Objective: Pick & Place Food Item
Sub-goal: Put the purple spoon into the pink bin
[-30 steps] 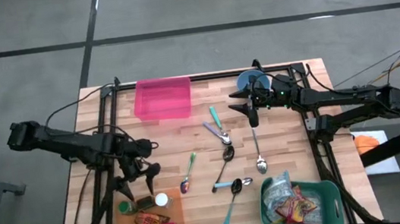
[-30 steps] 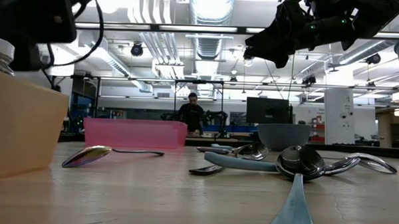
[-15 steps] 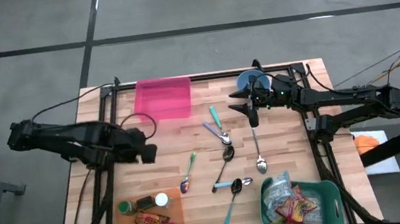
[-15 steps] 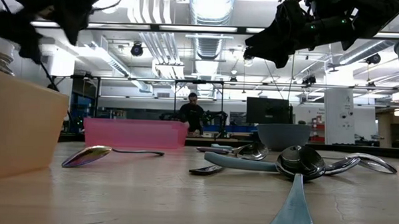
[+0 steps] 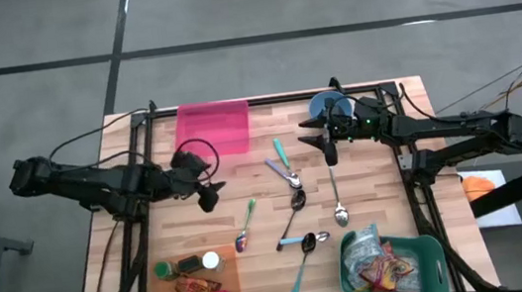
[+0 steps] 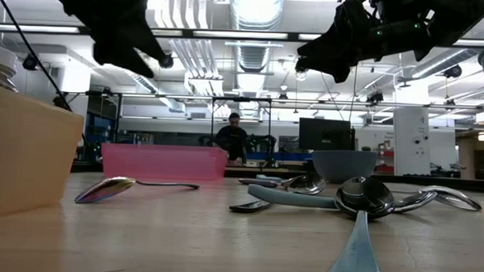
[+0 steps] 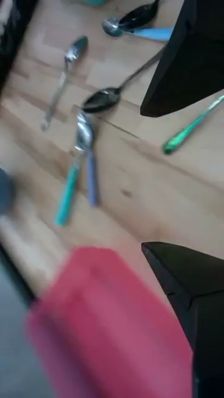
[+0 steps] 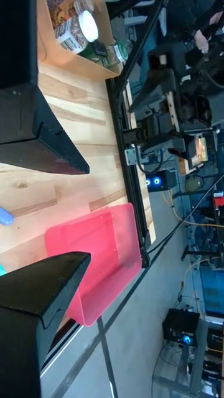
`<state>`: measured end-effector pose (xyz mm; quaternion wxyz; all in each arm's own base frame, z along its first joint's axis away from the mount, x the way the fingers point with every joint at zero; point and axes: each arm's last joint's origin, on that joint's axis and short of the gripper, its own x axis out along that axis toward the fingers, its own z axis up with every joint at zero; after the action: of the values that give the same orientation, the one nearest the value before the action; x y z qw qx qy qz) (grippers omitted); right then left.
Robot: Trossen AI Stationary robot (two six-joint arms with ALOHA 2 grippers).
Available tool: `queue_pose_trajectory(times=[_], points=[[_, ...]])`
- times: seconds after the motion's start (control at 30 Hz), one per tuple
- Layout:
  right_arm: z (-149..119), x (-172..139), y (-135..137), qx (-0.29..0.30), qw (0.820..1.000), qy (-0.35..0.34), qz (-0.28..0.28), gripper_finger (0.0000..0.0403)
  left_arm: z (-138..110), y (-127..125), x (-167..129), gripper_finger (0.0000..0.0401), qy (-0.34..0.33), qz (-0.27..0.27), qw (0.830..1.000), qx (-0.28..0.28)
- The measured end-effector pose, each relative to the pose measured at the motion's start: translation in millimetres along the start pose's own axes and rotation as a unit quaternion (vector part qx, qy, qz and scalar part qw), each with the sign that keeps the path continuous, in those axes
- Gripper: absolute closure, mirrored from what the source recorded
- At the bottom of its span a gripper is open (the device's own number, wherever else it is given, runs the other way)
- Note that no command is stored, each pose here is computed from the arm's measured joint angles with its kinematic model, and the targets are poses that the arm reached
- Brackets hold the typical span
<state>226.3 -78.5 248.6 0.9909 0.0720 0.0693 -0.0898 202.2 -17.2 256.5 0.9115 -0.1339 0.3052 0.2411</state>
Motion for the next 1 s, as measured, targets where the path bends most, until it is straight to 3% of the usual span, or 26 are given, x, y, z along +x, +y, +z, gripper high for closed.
queue_pose_trajectory(times=[0.27, 0.47, 0.7, 1.0], points=[[0, 0, 0, 0.0, 1.0, 0.0, 0.0, 0.0192, -15, 7, 12, 0.0053, -0.119, -0.011, 0.984, 0.133], [0, 0, 0, 0.0, 1.0, 0.0, 0.0, 0.0192, -29, 33, 6, 0.0054, -0.197, -0.026, 0.973, 0.115], [0, 0, 0, 0.0, 1.0, 0.0, 0.0, 0.0192, -46, 54, -7, 0.0054, -0.277, -0.085, 0.944, 0.159], [0, 0, 0, 0.0, 1.0, 0.0, 0.0, 0.0192, -72, 71, -17, 0.0055, -0.337, -0.078, 0.924, 0.164]])
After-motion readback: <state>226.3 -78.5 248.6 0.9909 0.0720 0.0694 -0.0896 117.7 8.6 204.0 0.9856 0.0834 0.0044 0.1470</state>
